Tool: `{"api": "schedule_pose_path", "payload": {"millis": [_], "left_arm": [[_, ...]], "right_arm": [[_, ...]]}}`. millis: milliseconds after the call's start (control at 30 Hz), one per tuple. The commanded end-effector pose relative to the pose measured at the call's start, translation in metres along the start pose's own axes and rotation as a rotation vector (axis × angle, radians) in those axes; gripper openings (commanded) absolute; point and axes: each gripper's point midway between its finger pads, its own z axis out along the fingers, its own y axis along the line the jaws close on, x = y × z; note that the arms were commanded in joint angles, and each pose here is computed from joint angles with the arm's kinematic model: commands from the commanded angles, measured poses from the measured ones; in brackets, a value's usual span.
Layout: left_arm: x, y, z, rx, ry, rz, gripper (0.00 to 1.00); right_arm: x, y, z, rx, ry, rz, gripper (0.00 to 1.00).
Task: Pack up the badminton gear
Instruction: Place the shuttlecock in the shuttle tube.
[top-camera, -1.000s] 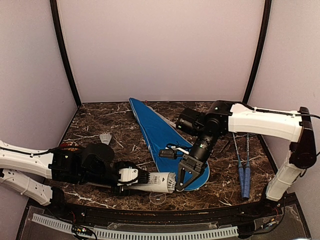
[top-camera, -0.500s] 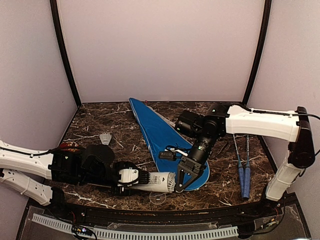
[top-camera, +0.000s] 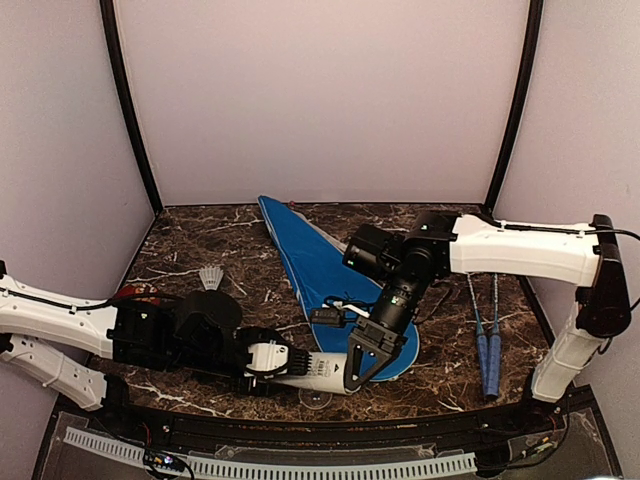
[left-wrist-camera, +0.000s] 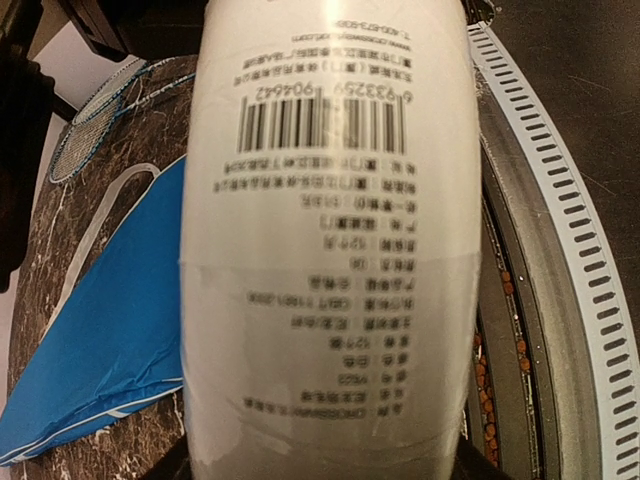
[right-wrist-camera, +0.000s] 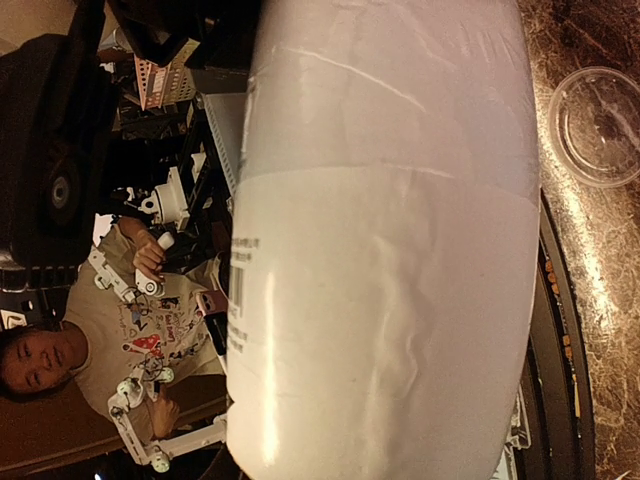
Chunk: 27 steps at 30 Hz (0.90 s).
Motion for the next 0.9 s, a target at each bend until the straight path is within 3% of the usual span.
{"api": "schedule_pose_path", "payload": {"millis": [0, 167, 567, 867], "left_arm": [[-0.036, 0.013, -0.009, -0.044, -0.12, 0.008, 0.61], [-0.038, 0.012, -0.015, -0.05, -0.162, 0.028, 0.61], [-0.044, 0.014, -0.021, -0.057, -0.192, -0.003, 0.61], [-0.047, 0.018, -0.019, -0.068, -0.195, -0.067, 0.61]], "right_arm": [[-0.02, 0.031, -0.011, -0.053, -0.095, -0.17, 0.13], [-0.019, 0.007, -0.02, 0.047, -0.11, -0.109, 0.15], [-0.025, -0.022, -0.059, 0.209, -0.204, -0.049, 0.4], [-0.029, -0.013, -0.082, 0.224, -0.305, -0.067, 0.54]]}}
